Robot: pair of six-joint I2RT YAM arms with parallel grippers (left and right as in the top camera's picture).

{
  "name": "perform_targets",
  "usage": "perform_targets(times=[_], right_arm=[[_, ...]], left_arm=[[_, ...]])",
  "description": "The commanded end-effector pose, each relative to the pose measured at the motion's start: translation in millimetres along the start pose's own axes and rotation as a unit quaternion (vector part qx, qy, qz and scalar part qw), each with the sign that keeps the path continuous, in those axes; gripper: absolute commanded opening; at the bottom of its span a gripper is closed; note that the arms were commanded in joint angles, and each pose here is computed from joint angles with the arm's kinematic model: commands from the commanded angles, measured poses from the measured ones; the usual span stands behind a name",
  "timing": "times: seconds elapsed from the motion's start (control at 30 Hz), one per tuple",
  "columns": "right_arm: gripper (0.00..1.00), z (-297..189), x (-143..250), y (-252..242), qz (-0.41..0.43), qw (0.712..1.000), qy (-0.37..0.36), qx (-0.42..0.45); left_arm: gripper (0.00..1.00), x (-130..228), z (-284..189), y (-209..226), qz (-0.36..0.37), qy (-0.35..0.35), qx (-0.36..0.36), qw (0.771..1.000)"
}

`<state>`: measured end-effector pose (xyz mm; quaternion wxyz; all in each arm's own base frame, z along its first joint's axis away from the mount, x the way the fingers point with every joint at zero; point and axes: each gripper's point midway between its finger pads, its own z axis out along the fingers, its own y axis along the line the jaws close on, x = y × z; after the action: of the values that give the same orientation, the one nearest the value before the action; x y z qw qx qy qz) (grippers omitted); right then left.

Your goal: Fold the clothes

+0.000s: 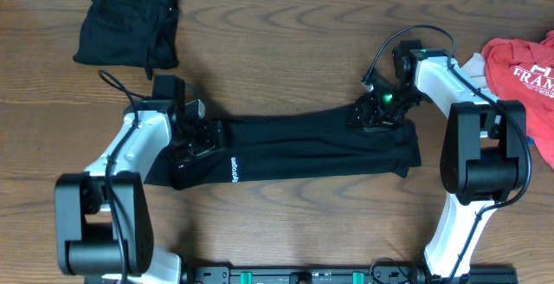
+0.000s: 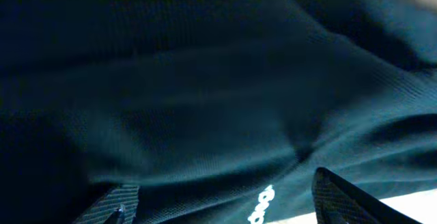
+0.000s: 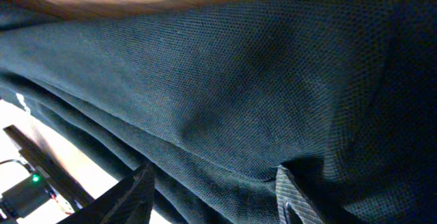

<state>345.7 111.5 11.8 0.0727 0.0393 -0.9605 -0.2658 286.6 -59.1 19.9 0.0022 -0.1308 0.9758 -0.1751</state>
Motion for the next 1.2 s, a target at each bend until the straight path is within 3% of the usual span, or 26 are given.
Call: perform_targets(times=[0.0, 0.33, 0.73, 1.17], right_arm=[[0.56, 6.1, 11.9, -26.6, 0.018, 0.997, 0.023, 0.071], [0.56, -12.0, 20.3, -79.1, 0.085, 0.969, 0.025, 0.230], [0.57, -38.9, 0.5, -69.3, 0.080, 0.968, 0.002, 0.239], [0.61, -91.8, -17.4, -46.6, 0.080, 0.967, -0.022, 0.242]], left_arm=[[0.82, -1.4, 9.5, 30.0, -0.011, 0.007, -0.053, 0.999], [0.82, -3.5, 2.5, 59.9, -0.062, 0.009, -0.071, 0.996], [0.82, -12.0, -31.4, 45.8, -0.037, 0.004, -0.069, 0.997], [0.88, -18.9, -89.2, 26.2, -0.014, -0.092, -0.057, 0.994]])
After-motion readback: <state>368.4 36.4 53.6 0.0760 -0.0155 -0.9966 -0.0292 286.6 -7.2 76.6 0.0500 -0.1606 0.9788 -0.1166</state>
